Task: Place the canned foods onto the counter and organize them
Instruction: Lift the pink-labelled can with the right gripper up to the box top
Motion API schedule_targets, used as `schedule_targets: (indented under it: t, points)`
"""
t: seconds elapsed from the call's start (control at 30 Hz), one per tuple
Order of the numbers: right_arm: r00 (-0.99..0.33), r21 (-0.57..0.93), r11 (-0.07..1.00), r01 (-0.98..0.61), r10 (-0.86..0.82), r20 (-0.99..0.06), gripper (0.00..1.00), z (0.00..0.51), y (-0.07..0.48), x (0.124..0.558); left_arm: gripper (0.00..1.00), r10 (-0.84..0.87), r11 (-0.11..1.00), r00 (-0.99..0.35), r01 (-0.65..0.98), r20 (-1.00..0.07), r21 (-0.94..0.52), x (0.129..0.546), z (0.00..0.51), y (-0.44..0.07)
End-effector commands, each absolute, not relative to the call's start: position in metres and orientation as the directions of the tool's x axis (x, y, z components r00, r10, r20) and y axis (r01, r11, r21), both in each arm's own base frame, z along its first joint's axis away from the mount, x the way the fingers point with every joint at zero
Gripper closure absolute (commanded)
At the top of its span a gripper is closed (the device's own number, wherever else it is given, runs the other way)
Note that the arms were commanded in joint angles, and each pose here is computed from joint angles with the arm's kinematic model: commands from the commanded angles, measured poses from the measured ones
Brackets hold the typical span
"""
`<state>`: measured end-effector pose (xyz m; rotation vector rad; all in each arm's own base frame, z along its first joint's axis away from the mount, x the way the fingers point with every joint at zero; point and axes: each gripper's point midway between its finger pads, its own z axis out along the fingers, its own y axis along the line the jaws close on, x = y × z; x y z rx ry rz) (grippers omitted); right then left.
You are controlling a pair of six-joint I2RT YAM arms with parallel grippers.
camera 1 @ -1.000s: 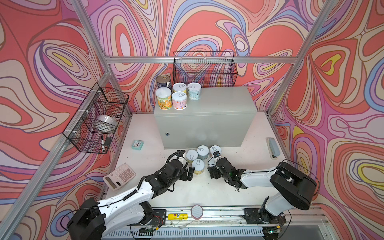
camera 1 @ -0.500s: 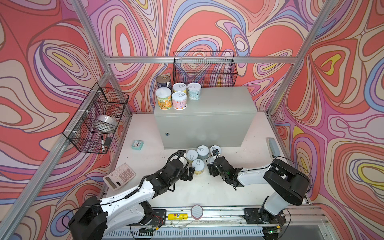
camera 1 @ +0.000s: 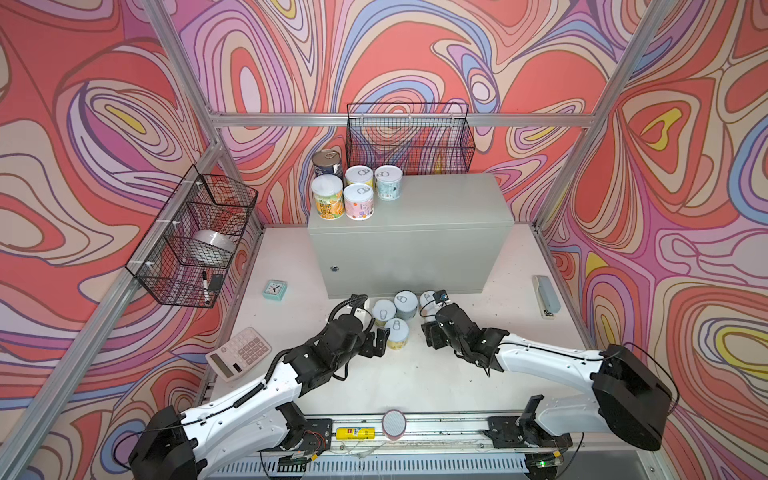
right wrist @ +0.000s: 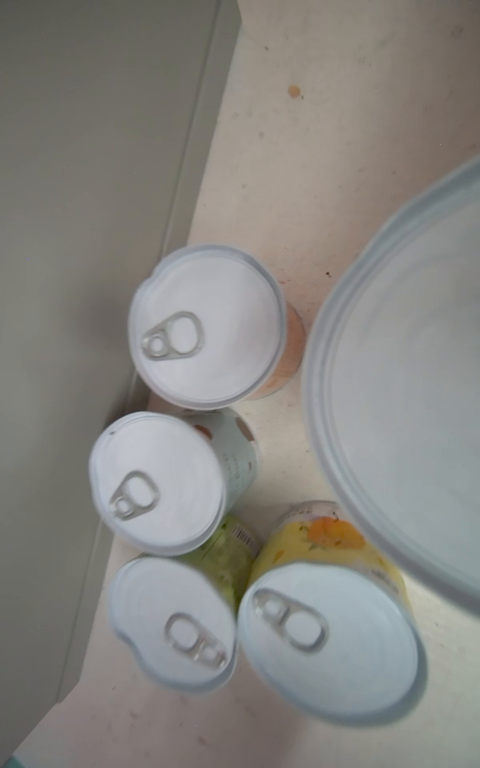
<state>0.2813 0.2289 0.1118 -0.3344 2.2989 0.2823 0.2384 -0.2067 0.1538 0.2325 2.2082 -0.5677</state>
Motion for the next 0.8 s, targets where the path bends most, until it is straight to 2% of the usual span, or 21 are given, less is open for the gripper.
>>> schedule_targets:
  t: [0.0,0.13,0.33,0.6,0.77]
  points:
    - [-0.631,0.116,0.946,-0.302,-0.107,-0.768,1.0,0.178,0.231,0.287,0.05,-0.05,0.878,-0.678,0.32,-0.733,-0.356,0.238,0.178,-0.203]
    - [-0.579,0.087,0.947,-0.309,-0.114,-0.807,1.0,0.243,0.236,0.3,0.06,-0.069,0.879,-0.686,0.301,-0.724,-0.369,0.244,0.206,-0.2]
    - [-0.571,0.058,0.945,-0.323,-0.146,-0.808,1.0,0.297,0.246,0.31,0.05,-0.061,0.887,-0.687,0.295,-0.724,-0.355,0.244,0.233,-0.195]
    - [-0.44,0.015,0.946,-0.324,-0.137,-0.887,1.0,0.39,0.247,0.326,0.04,-0.078,0.894,-0.671,0.28,-0.737,-0.35,0.245,0.233,-0.189]
    - [-0.386,-0.038,0.944,-0.327,-0.17,-0.907,1.0,0.411,0.256,0.342,0.04,-0.087,0.889,-0.678,0.278,-0.729,-0.364,0.243,0.226,-0.19]
